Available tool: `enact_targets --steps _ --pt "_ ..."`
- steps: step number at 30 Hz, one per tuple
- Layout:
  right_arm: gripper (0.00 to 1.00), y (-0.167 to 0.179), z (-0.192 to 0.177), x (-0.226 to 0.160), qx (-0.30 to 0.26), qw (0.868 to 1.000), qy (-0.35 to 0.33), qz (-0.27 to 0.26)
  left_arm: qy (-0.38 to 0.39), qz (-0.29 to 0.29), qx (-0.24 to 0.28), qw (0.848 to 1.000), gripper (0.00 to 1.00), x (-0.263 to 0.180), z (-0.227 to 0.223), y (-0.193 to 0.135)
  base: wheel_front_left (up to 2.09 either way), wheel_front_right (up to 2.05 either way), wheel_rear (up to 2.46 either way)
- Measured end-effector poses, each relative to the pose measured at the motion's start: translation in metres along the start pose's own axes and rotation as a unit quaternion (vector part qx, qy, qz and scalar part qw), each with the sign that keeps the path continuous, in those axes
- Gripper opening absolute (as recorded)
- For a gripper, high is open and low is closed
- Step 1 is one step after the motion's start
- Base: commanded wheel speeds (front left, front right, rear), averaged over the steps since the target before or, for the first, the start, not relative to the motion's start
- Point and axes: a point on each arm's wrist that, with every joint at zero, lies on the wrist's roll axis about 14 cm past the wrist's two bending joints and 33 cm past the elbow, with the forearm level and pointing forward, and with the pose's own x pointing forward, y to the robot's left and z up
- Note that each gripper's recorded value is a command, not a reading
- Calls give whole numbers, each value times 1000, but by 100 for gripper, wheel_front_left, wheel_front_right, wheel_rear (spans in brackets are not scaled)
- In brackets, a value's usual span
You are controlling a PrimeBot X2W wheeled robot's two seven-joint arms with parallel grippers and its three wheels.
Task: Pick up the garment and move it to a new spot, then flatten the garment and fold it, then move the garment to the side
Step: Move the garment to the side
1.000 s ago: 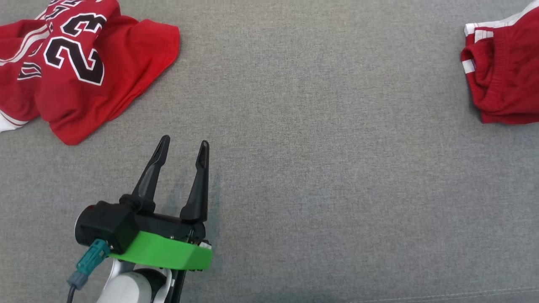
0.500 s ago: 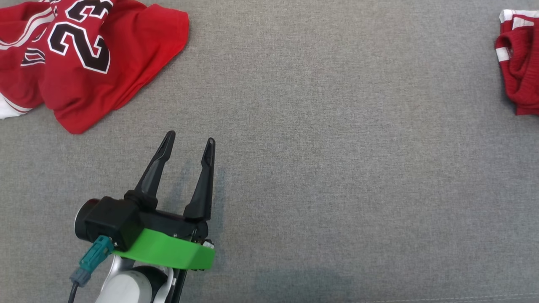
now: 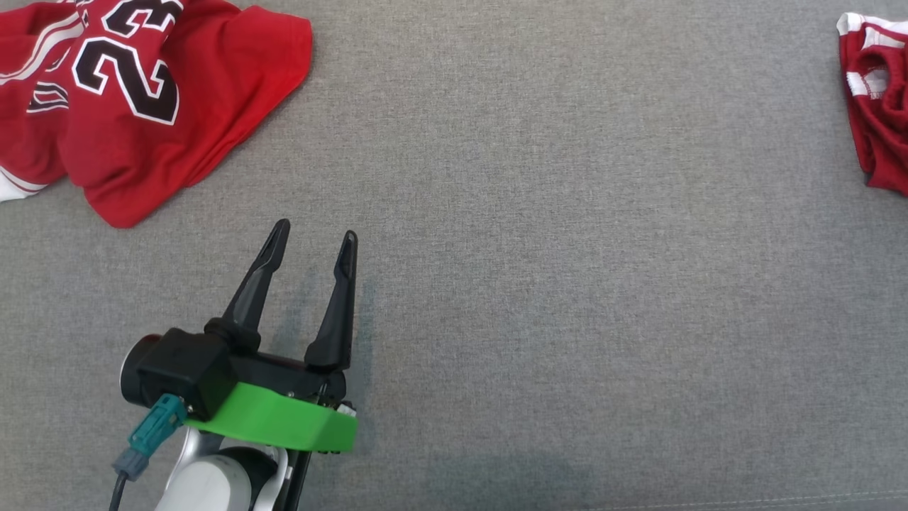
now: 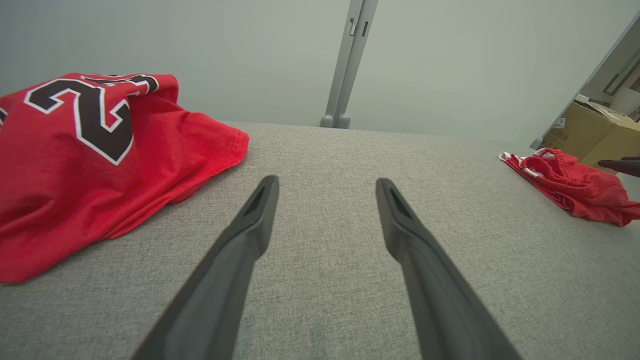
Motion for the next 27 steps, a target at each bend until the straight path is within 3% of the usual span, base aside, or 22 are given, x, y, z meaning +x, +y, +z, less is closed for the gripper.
enact_targets --steps 5,12,15,19,27 --pt "100 3 -12 -6 6 1000 6 0 -7 0 2 1000 100 0 5 0 0 0 0" --pt "100 1 37 -18 24 996 -87 2 -16 -3 -2 1000 100 -1 10 -5 0 0 0" --pt "100 7 71 -28 45 988 -145 11 -25 -4 -9 1000 100 -2 15 -9 0 0 0" --pt "100 17 92 -41 58 980 -187 28 -29 -4 -10 1000 100 -3 17 -11 0 0 0" --pt "100 48 139 -87 90 950 -289 78 -48 -5 -1 999 100 -10 28 -14 0 0 0"
